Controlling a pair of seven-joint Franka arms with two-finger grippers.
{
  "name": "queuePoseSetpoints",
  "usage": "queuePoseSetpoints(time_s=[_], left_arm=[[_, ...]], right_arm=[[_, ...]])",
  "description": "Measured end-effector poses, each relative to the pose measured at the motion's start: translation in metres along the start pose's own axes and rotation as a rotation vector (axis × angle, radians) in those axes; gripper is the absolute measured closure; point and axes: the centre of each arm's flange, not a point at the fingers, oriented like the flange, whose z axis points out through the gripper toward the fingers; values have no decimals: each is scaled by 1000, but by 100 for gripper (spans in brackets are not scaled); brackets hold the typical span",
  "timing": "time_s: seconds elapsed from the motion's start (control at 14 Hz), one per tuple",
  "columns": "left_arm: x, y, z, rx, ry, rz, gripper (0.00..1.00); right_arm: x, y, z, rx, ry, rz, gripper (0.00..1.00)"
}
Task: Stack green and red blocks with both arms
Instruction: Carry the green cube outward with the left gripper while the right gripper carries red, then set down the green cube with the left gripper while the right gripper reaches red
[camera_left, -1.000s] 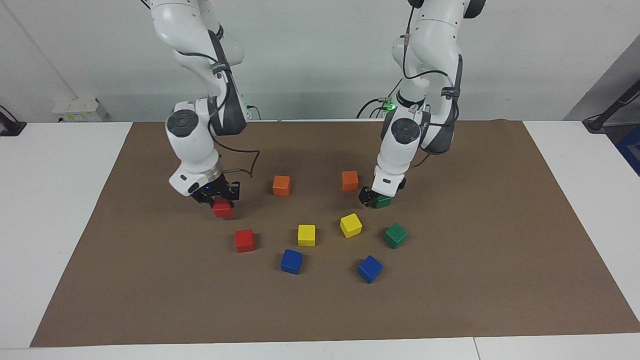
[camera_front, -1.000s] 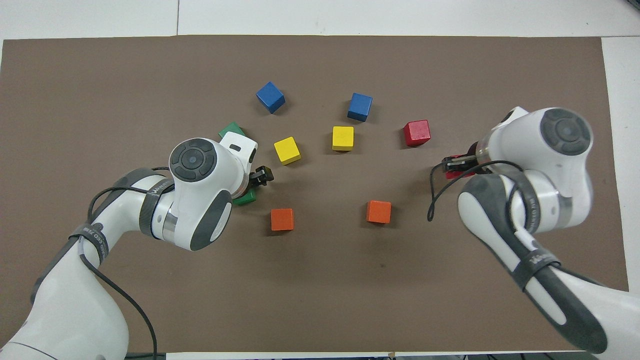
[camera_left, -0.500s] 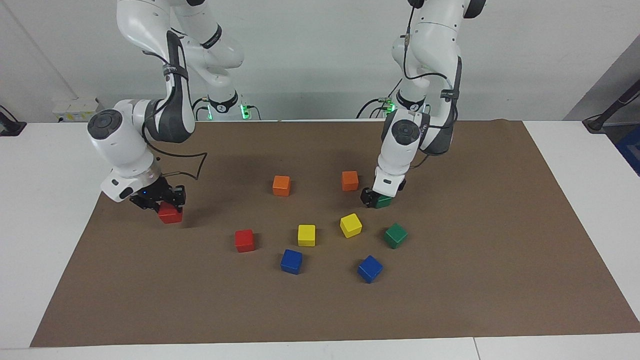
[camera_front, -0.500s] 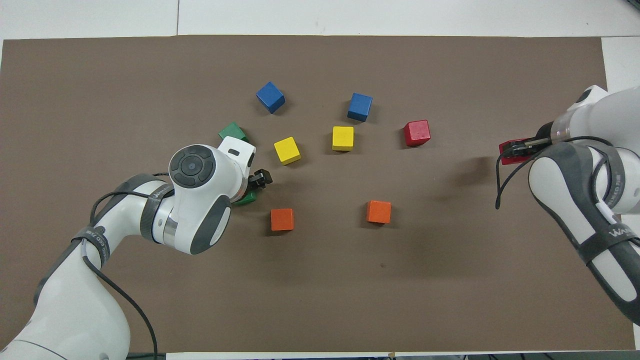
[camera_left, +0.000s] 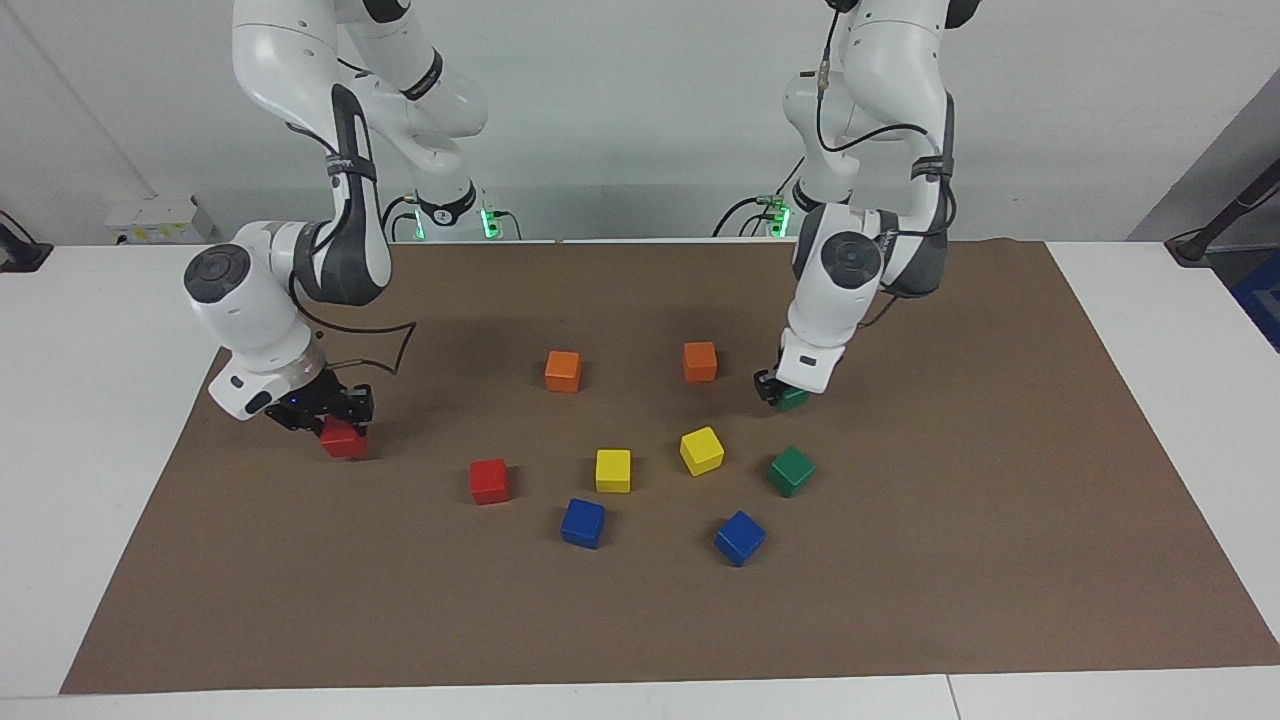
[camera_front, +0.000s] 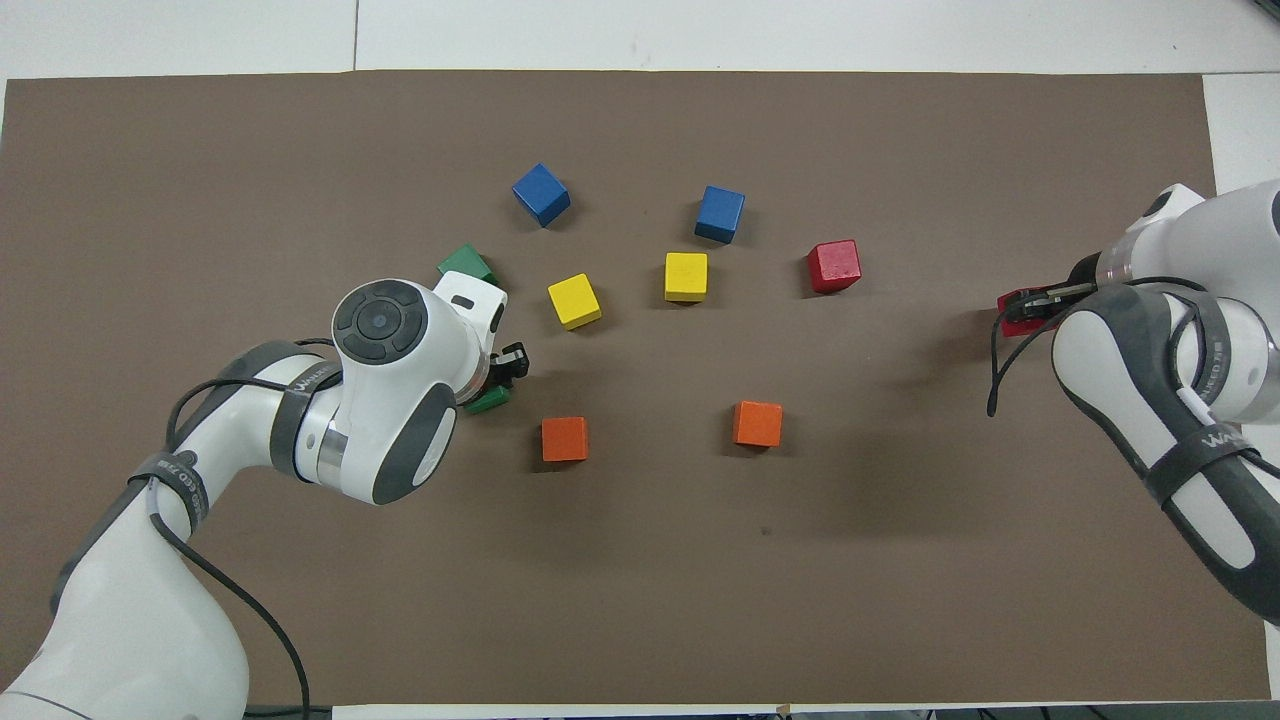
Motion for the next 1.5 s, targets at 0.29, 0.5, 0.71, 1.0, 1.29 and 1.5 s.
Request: queuePoseSetpoints(time_s=[0.29,0.5,0.71,1.0,1.29,1.5], left_arm=[[63,-129,-9,-17,11,168,45],[80,-180,-12,-23,32,260,45],[85,-183,-11,-24,52,352,45],[100,-180,17,-26,53,380,45],[101,-178,25,-27,42,384,45],[99,-176,28,-27,35,389,45]], right_arm=[[0,0,7,0,5,0,45],[0,-2,14,0,12,-3,45],[1,-2,24,1,11,-3,45],[1,-2,25,1,12,-3,45],[4,-3,22,1,16,-3,7],[18,-15,-1,5,6,-15,0]])
